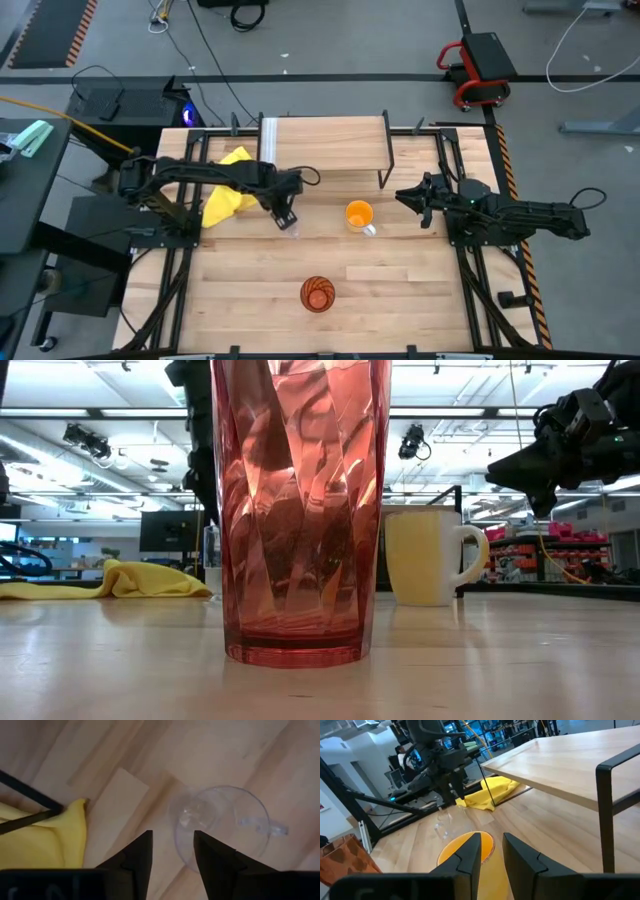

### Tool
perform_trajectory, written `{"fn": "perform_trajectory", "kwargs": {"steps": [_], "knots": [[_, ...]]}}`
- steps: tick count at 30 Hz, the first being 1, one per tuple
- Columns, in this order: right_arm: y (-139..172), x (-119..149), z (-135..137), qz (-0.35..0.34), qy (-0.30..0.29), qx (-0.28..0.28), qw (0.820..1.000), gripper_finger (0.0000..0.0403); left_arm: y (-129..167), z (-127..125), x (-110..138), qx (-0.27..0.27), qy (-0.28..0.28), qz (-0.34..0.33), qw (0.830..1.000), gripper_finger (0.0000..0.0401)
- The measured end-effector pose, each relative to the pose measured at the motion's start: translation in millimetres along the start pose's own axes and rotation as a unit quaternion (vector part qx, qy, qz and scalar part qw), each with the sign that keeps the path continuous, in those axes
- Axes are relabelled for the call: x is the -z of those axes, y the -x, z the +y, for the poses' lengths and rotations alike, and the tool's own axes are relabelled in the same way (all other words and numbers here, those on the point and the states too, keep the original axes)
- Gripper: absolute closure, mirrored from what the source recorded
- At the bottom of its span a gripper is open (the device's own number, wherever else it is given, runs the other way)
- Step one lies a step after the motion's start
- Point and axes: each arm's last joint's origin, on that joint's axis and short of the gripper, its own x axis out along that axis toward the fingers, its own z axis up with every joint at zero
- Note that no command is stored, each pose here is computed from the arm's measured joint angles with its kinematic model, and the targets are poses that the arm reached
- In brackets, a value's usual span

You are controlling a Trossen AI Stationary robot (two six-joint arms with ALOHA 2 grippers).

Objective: Stack small to large cups/mugs on shelf
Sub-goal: Put the transparent mug on the shelf

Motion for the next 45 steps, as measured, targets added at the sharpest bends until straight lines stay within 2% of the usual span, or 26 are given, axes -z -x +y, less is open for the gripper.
{"fn": "perform_trajectory", "kwargs": {"steps": [16,26,38,45], "knots": [[-1,1,0,0.006,0.0,0.002,1.0,0.0315,-14,-4,0,0.002,0.0,0.024,1.0,0.0254],[-1,1,0,0.006,0.0,0.002,1.0,0.0315,-15,-3,0,-0.009,0.0,0.022,1.0,0.0304],[-1,1,0,0.006,0.0,0.002,1.0,0.0315,-15,-3,-1,-0.017,-0.066,0.019,0.998,0.0391],[-1,1,0,0.006,0.0,0.002,1.0,0.0315,-15,-2,-1,-0.025,-0.105,0.015,0.994,0.0387]]}}
